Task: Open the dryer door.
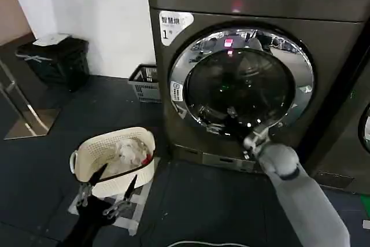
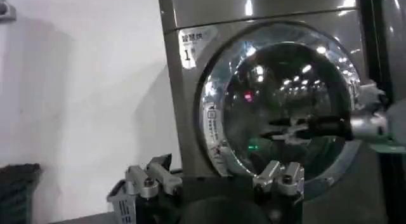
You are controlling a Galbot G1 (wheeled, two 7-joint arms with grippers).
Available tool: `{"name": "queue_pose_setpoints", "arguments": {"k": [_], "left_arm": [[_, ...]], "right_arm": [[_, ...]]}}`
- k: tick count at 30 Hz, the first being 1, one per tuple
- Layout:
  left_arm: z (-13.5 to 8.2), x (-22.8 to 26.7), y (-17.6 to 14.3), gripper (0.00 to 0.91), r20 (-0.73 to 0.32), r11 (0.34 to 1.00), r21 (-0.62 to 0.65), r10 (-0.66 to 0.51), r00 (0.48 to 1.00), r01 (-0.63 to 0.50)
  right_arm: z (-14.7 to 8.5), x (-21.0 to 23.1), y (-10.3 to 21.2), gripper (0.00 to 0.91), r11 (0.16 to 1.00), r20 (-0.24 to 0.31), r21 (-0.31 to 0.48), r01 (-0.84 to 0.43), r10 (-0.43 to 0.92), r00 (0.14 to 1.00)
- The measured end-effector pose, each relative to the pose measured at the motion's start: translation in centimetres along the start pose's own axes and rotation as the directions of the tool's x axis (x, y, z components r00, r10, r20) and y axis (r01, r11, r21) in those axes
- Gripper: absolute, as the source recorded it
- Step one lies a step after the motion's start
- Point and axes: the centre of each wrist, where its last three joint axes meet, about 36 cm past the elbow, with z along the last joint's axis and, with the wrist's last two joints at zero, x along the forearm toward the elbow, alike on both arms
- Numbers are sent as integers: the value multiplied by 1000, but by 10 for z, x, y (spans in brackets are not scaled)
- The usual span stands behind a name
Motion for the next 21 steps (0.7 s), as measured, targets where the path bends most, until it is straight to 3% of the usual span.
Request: {"name": "queue_pose_setpoints", "arguments": {"k": [21], "left_arm": [[-1, 0, 0, 907, -40, 1000, 9, 8, 999, -8]], "right_arm": [[-1, -51, 3, 907, 998, -20, -29, 52, -53, 998]]}}
